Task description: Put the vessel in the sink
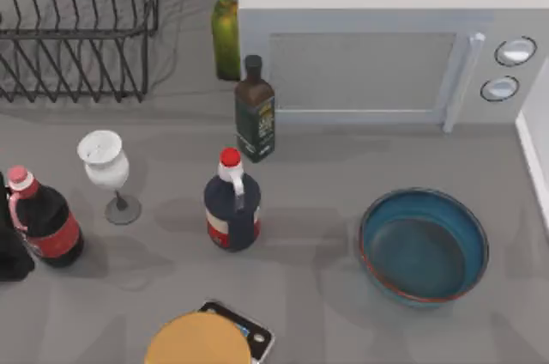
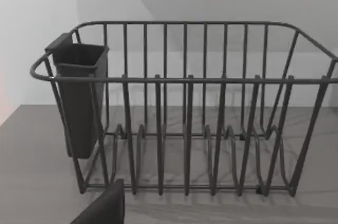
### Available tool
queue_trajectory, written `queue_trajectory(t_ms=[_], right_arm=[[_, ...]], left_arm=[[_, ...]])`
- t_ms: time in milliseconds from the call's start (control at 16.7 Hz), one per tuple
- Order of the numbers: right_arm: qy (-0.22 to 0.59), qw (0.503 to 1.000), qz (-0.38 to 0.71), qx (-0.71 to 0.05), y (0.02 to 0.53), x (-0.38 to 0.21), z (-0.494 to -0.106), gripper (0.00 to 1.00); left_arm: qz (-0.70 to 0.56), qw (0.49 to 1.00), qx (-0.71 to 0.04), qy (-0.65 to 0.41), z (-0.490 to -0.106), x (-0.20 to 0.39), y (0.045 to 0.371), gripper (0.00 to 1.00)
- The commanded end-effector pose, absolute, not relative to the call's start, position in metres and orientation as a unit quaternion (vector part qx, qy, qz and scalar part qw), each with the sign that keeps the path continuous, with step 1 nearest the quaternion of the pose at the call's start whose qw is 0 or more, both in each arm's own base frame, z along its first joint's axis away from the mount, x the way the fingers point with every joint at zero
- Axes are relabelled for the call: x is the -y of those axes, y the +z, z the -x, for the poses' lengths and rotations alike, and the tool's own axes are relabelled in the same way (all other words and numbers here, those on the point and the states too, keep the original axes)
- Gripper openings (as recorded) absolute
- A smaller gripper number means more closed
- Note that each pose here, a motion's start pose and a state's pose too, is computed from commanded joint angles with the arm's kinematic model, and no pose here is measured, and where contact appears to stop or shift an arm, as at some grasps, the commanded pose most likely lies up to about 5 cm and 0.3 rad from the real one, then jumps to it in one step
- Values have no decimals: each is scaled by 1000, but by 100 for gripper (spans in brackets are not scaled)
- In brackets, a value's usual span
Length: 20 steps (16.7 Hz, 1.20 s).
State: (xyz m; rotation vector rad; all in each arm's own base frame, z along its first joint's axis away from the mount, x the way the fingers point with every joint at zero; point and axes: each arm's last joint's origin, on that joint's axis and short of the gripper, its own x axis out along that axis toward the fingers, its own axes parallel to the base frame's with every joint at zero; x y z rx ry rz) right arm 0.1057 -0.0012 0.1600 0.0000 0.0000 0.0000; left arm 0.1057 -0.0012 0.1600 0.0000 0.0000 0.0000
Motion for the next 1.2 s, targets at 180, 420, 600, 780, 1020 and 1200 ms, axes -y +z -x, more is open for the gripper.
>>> queue_trajectory(t_ms=[180, 420, 600, 780, 1020, 1200], right_arm=[[1, 1000, -2, -5, 162, 1, -106, 100], [19, 997, -22, -72, 187, -4, -108, 100], [38, 983, -41, -175, 213, -11, -121, 100], [49, 947, -52, -315, 234, -23, -149, 100], [42, 864, -46, -500, 241, -49, -199, 100], [27, 800, -33, -599, 240, -72, -233, 100]], left_arm=[[0, 1000, 0, 0, -106, 1, 160, 100], [0, 1000, 0, 0, -106, 1, 160, 100], [0, 1000, 0, 0, -106, 1, 160, 100], [0, 1000, 0, 0, -106, 1, 160, 100], [0, 1000, 0, 0, -106, 1, 160, 100], [0, 1000, 0, 0, -106, 1, 160, 100]])
